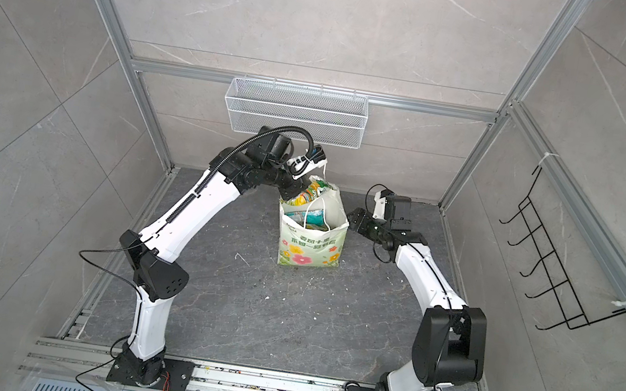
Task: Take the snacks out of the paper bag
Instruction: 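Lift the green candy packet out of the bag with the left gripper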
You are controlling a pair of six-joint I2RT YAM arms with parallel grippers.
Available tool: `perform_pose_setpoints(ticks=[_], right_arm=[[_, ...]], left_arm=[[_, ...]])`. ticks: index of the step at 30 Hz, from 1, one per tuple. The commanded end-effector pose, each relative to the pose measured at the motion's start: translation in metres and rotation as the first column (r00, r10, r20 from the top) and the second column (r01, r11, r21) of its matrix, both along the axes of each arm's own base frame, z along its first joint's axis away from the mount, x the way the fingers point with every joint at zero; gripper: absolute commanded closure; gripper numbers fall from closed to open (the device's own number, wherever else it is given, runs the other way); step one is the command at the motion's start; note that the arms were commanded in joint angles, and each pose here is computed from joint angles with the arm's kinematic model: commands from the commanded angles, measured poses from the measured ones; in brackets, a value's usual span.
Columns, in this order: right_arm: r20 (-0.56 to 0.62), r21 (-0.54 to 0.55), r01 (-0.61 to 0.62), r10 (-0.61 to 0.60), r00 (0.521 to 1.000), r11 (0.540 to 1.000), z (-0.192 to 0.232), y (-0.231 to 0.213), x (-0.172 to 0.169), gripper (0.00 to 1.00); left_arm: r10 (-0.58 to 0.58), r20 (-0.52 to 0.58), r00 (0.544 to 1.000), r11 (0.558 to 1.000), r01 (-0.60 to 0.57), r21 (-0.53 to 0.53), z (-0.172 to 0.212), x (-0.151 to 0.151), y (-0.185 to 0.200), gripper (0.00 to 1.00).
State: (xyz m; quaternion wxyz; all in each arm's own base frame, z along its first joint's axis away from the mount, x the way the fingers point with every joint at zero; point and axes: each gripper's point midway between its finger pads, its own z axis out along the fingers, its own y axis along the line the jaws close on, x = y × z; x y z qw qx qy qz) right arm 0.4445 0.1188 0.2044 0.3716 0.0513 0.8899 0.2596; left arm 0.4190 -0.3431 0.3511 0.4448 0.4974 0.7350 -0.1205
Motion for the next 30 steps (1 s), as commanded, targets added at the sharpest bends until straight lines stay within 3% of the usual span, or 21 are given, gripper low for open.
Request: perform_pose_setpoints(ticks=[1,9,13,16,21,24,30], right_arm=[[0.077,0.012,-0.014,0.013,0.997,1.0,0.031,0.003,-0.002,0.21],[0.146,0.018,-0.018,0.015,0.989,1.0,0.054,0.003,-0.005,0.21],[0.184,0.016,-0.027,0.024,0.983,0.999,0.069,0.003,-0.01,0.21],[0.223,0.01,-0.031,0.028,0.974,0.999,0.079,0.002,-0.016,0.21],[0.272,0.03,-0.065,0.055,0.961,0.997,0.091,0.006,-0.026,0.2],[0.326,0.037,-0.124,0.106,0.94,0.992,0.102,0.013,-0.04,0.2],[0.433,-0.002,-0.211,0.191,0.881,0.977,0.112,0.019,-0.072,0.17]], left_arm=[[0.019,0.172,0.985,0.989,0.006,-0.148,0.093,-0.023,0.019,1.0],[0.107,0.244,0.964,0.948,-0.025,-0.317,0.149,-0.045,0.064,1.0],[0.11,0.188,0.976,0.891,-0.013,-0.453,0.17,-0.061,0.099,1.0],[0.155,0.103,0.982,0.842,-0.077,-0.535,0.168,-0.056,0.137,1.0],[0.1,-0.132,0.986,0.736,-0.163,-0.657,0.133,-0.041,0.187,1.0],[0.137,-0.253,0.958,0.724,-0.271,-0.635,0.091,-0.028,0.206,1.0],[0.047,-0.422,0.905,0.692,-0.334,-0.64,0.021,-0.031,0.209,1.0]])
